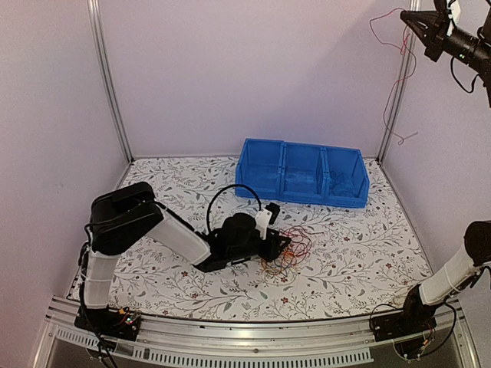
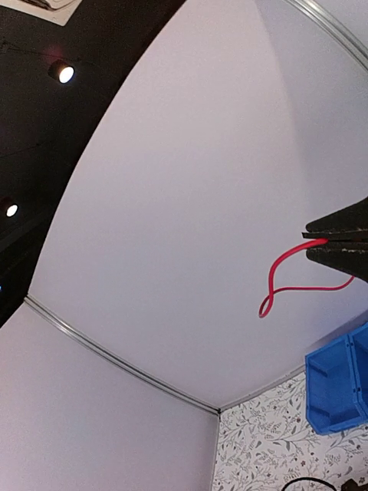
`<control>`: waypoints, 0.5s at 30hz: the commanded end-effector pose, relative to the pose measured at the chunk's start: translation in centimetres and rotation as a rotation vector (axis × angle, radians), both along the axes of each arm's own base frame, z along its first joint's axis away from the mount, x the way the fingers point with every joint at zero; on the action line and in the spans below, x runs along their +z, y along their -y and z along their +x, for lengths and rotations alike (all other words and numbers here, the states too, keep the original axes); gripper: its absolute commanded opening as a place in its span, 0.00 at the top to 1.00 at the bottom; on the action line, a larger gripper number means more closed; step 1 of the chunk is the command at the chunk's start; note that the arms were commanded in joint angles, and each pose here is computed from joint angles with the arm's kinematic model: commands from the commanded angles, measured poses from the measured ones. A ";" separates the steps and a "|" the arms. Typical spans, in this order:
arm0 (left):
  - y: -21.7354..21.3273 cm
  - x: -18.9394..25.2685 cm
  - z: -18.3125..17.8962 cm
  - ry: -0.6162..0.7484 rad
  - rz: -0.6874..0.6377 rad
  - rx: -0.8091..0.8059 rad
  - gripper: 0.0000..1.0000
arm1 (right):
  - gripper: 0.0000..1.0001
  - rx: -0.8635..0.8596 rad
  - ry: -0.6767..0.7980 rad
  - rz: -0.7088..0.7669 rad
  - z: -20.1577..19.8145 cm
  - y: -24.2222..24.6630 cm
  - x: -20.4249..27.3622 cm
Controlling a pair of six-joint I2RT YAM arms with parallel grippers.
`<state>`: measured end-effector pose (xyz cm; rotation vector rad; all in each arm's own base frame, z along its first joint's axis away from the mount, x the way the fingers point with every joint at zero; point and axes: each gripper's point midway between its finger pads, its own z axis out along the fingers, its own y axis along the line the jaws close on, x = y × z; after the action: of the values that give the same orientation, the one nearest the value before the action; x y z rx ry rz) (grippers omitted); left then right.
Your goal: Untangle the cables
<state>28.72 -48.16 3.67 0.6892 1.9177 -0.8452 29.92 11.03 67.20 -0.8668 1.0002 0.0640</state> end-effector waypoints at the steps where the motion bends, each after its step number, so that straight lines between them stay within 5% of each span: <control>1: -0.6 6.7 0.3 0.045 -0.091 0.069 0.49 | 1.00 -0.017 -0.151 -0.014 3.2 0.3 -5.1; 7: 0.7 12.3 -2.0 0.090 -0.173 -0.027 0.45 | 1.00 0.065 -0.330 -0.050 4.6 -0.7 -12.6; 15: -0.5 15.1 -2.6 0.142 -0.177 0.010 0.45 | 1.00 0.147 -0.408 -0.010 5.7 -1.5 -15.4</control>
<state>26.53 -48.52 17.95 0.6159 1.6982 -0.9649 36.96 11.97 49.92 -0.9386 1.4034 0.3463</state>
